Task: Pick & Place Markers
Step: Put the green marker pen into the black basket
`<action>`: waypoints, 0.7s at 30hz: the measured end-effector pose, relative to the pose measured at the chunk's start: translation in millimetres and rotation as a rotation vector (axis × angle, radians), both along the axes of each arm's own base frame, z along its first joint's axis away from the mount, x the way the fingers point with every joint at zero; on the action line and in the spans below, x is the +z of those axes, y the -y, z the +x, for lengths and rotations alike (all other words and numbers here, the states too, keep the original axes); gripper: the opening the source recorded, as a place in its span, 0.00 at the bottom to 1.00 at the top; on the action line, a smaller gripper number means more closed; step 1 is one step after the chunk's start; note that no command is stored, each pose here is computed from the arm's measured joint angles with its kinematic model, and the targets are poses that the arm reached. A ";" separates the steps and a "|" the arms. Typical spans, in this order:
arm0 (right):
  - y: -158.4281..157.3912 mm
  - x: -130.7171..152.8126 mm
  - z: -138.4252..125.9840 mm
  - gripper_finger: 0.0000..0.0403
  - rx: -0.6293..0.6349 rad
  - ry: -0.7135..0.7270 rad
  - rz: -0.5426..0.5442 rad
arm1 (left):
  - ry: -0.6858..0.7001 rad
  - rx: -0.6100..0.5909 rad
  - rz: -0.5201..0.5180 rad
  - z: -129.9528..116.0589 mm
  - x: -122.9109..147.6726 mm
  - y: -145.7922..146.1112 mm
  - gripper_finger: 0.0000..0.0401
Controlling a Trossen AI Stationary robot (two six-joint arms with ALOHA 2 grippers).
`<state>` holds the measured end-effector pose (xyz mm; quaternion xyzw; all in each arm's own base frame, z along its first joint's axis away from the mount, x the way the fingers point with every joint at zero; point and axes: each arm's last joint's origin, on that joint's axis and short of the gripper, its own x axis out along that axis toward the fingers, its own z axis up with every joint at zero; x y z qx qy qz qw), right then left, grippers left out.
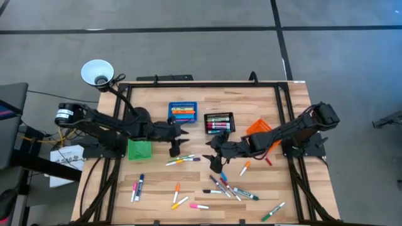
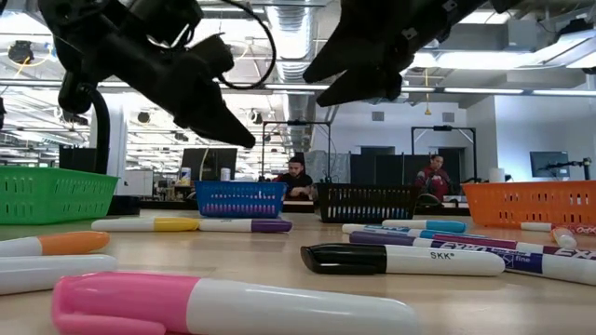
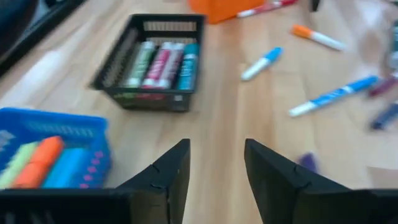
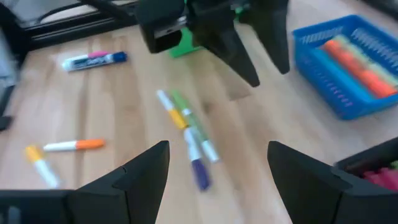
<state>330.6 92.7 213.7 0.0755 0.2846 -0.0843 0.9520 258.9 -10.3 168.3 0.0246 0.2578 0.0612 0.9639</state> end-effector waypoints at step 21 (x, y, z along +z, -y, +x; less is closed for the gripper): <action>-102.9 -26.2 -80.7 0.66 0.334 -0.487 0.248 | 0.012 0.001 -0.036 0.0 0.6 5.7 0.36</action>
